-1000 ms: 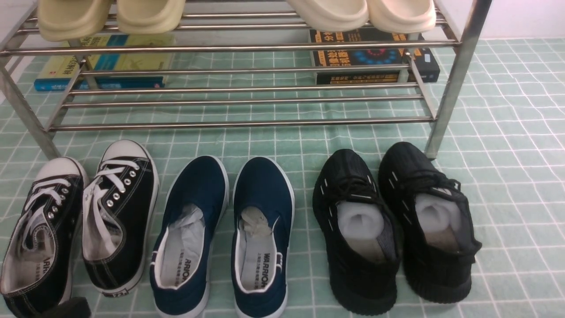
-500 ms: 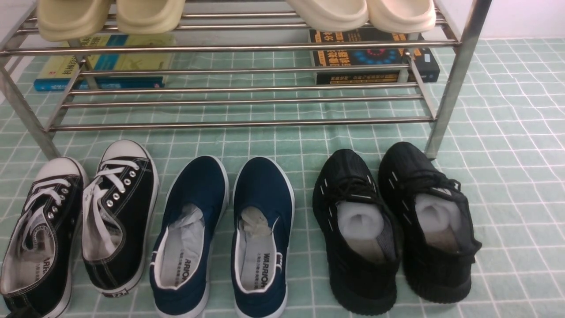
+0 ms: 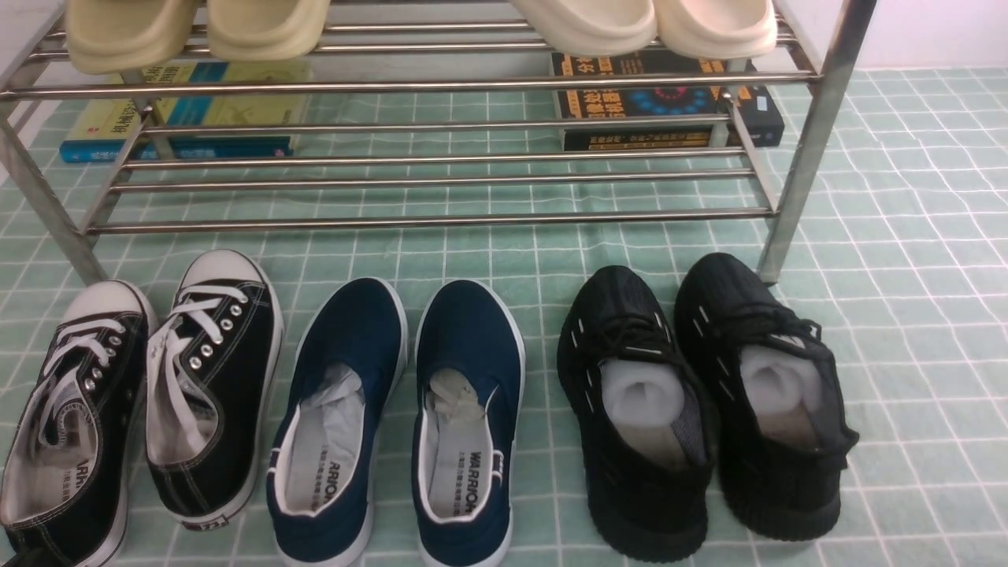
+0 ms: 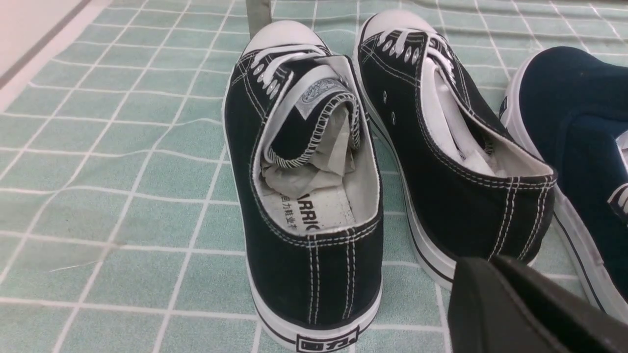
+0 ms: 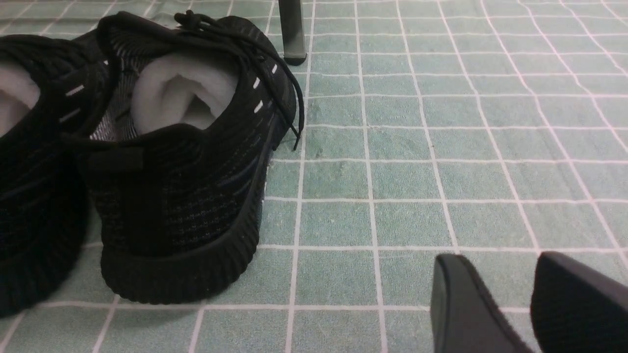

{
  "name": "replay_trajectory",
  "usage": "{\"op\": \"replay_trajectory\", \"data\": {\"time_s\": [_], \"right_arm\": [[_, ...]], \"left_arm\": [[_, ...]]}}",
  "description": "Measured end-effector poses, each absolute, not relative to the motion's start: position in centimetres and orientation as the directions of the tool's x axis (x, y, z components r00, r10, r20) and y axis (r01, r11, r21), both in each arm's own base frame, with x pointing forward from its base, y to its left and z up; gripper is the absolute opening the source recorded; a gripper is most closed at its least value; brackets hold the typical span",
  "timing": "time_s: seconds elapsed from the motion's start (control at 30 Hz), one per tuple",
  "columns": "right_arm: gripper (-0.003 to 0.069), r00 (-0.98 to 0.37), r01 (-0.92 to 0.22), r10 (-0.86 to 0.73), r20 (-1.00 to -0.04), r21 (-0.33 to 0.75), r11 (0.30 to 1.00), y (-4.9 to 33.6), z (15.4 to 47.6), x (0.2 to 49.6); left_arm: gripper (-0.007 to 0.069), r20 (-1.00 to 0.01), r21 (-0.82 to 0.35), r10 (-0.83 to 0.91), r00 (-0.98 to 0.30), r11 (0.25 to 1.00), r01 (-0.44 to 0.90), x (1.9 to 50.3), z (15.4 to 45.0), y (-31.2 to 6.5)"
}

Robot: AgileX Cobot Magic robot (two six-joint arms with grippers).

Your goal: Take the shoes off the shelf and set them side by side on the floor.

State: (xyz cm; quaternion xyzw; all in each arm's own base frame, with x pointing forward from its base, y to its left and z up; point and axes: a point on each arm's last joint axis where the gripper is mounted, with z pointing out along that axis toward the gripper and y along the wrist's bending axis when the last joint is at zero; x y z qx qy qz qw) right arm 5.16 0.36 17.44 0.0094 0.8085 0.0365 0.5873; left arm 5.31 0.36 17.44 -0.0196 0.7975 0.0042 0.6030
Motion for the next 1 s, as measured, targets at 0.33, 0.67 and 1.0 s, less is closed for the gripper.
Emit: {"op": "replay_trajectory", "data": {"time_s": [0.33, 0.67, 1.0], "right_arm": [[0.0240, -0.310, -0.028, 0.058, -0.949, 0.070, 0.997, 0.36, 17.44, 5.16], [0.0240, -0.310, -0.028, 0.058, -0.949, 0.070, 0.997, 0.36, 17.44, 5.16], [0.0240, -0.310, -0.028, 0.058, -0.949, 0.070, 0.997, 0.36, 17.44, 5.16]], "left_arm": [[0.0053, -0.962, -0.017, -0.026, -0.274, 0.999, -0.037, 5.31, 17.43, 0.37], [0.0065, -0.961, -0.017, -0.026, -0.274, 0.999, -0.037, 5.31, 17.42, 0.37], [0.0075, -0.961, -0.016, -0.025, -0.274, 0.999, -0.037, 5.31, 17.42, 0.37]]}}
